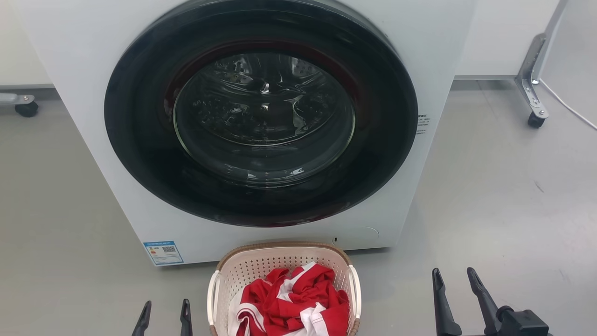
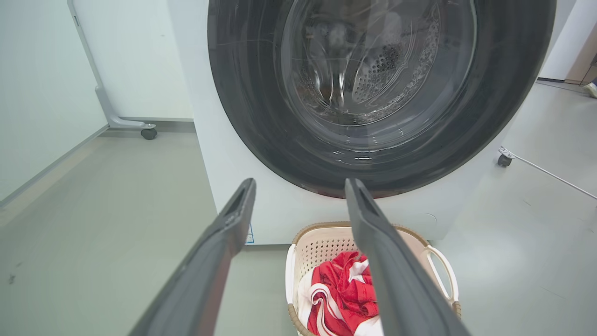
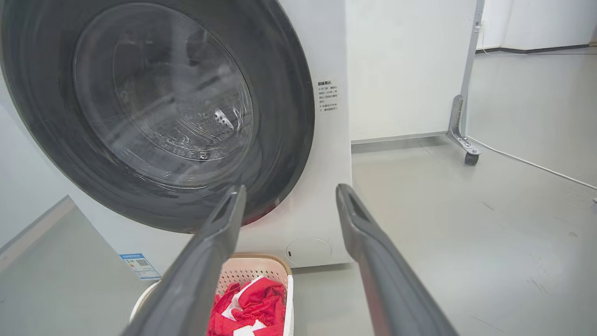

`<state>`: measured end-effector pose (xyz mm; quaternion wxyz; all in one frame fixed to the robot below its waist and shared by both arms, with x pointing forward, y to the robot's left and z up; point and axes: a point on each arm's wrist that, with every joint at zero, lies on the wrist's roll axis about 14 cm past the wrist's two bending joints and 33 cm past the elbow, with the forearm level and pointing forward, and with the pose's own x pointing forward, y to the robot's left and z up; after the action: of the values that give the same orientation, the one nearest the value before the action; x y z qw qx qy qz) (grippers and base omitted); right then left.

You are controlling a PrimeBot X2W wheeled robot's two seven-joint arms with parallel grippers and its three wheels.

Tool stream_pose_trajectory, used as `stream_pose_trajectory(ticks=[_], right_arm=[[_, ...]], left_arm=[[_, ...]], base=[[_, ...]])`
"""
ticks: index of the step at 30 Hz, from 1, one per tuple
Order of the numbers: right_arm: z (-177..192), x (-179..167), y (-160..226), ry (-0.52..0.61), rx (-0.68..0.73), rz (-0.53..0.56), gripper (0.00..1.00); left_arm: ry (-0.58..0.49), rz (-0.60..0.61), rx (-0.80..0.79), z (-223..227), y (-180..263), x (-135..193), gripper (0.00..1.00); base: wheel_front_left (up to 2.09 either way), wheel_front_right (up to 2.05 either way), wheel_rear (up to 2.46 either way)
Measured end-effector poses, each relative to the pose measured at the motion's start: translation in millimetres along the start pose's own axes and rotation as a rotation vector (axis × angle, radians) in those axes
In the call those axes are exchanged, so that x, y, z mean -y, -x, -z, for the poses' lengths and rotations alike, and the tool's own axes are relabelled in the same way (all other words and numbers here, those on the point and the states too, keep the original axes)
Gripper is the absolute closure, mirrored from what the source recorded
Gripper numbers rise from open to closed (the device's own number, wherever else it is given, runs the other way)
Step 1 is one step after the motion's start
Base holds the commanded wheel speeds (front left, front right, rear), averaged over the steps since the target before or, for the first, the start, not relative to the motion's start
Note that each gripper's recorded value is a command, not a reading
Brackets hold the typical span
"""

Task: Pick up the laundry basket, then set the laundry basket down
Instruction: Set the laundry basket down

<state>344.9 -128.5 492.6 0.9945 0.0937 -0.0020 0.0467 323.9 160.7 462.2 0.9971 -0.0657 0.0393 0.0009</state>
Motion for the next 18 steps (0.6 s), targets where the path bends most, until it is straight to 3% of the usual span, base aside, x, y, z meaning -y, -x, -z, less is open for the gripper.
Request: stream_pose_trajectory(ticks=[18], right_arm=[[-20.4, -3.8, 4.1, 0.030, 0.074, 0.010, 0.00]], left_arm=[[-0.020, 0.001, 0.066, -19.1, 0.2, 4.8, 0.00]], base=[[0.00, 0.00, 0.00]])
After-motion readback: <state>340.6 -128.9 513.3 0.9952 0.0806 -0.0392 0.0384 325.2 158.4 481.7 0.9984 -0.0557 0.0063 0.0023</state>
